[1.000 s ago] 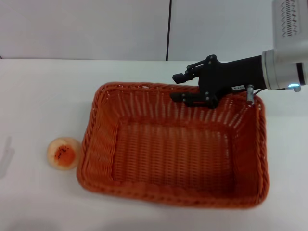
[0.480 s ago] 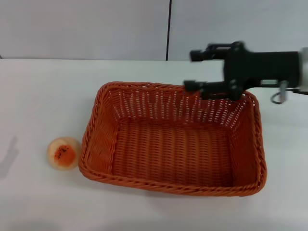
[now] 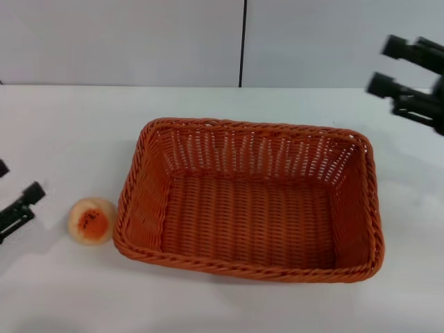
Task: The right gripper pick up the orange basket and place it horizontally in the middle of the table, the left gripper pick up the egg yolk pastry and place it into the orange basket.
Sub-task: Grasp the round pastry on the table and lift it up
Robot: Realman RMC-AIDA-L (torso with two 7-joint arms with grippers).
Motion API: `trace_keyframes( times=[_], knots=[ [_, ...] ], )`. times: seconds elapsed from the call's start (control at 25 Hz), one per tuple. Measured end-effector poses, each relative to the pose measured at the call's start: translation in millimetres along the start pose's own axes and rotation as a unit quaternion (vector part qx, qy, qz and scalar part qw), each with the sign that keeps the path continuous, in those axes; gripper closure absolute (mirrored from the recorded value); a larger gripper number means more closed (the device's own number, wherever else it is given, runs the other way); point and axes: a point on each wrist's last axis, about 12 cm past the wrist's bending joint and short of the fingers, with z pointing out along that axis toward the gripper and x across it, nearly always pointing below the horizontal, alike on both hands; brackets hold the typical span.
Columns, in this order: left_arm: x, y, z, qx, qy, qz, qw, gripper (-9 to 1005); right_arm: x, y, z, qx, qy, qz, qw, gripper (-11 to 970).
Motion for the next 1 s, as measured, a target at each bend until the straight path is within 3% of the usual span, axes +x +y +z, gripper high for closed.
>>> trace_keyframes(
  times=[0.24, 0.48, 1.0],
  knots=[
    [3, 5.2, 16, 0.025, 0.057, 0.006, 0.998, 176, -1, 6.9, -24, 0.009, -0.033, 0.009, 0.999, 236],
    [25, 4.4, 29, 0.013, 0.116, 0.029, 0.993, 176, 0, 10.1, -27, 0.006, -0.046, 0.020, 0.999, 236],
    [46, -15.9, 49, 0.037, 0.124, 0.018, 0.991, 177, 1, 3.2, -33, 0.020, -0.067, 0.046, 0.996, 237]
  ],
)
